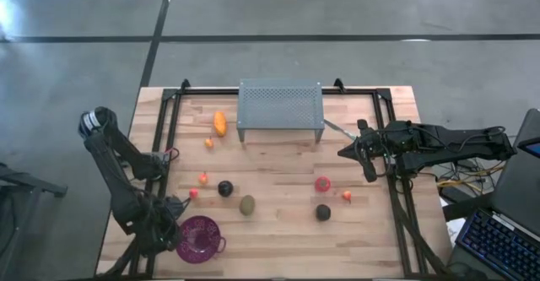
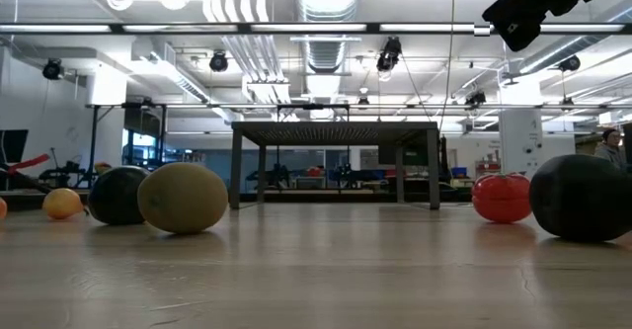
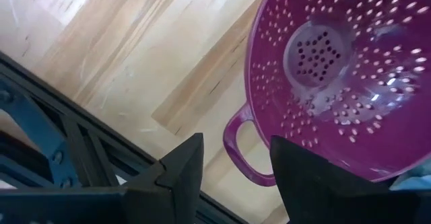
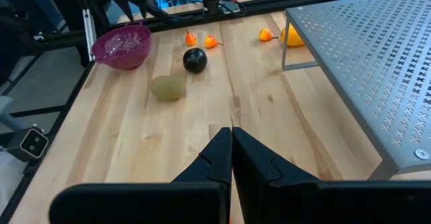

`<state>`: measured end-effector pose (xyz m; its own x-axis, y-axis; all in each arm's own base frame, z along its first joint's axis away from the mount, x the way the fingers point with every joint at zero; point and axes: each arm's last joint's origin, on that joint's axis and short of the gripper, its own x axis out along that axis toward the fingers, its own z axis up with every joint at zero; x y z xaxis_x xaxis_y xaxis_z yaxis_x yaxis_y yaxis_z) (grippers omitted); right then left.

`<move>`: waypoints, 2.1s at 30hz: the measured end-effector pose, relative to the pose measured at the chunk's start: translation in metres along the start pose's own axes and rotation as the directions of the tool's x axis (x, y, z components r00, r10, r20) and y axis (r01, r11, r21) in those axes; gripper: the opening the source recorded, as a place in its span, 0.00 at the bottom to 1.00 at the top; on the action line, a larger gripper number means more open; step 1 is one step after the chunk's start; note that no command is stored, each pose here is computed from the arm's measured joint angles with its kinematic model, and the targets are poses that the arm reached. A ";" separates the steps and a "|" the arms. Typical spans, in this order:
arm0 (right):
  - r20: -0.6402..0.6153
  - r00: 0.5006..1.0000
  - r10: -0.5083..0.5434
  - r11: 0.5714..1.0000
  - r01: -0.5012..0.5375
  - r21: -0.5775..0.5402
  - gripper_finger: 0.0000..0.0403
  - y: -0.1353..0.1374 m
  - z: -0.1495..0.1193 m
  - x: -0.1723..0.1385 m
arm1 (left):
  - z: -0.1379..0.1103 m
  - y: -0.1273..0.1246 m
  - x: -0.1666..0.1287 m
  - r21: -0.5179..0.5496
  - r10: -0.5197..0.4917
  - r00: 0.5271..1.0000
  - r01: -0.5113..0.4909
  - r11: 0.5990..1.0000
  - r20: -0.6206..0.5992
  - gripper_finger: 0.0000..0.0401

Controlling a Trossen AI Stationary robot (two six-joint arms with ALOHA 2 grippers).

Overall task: Pick & Place Fruit
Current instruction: Put the purple strainer bowl on the shelf

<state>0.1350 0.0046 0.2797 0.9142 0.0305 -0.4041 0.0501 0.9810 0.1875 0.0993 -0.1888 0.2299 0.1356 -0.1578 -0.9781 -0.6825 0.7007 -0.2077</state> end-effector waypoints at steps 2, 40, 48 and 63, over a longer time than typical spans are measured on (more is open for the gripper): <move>0.000 1.000 0.000 1.000 0.000 0.000 0.02 0.000 0.000 0.000 | -0.001 -0.001 0.002 0.000 0.001 1.000 -0.001 1.000 -0.004 0.44; 0.000 1.000 -0.001 1.000 0.001 0.000 0.02 0.000 0.000 0.000 | -0.003 -0.003 0.006 -0.029 0.031 0.998 -0.032 0.999 -0.047 0.44; 0.000 1.000 0.000 1.000 0.000 0.000 0.02 0.000 0.000 0.000 | -0.003 -0.001 0.006 -0.041 0.048 0.998 -0.049 0.998 -0.044 0.44; -0.002 1.000 -0.001 1.000 0.001 -0.001 0.02 0.000 0.000 0.000 | -0.004 -0.004 0.013 -0.093 0.075 0.996 -0.079 0.992 -0.042 0.44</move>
<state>0.1351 0.0046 0.2792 0.9133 0.0299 -0.4062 0.0508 0.9811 0.1865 0.1007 -0.1959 0.2185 0.0538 -0.1334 -0.9896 -0.7552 0.6429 -0.1277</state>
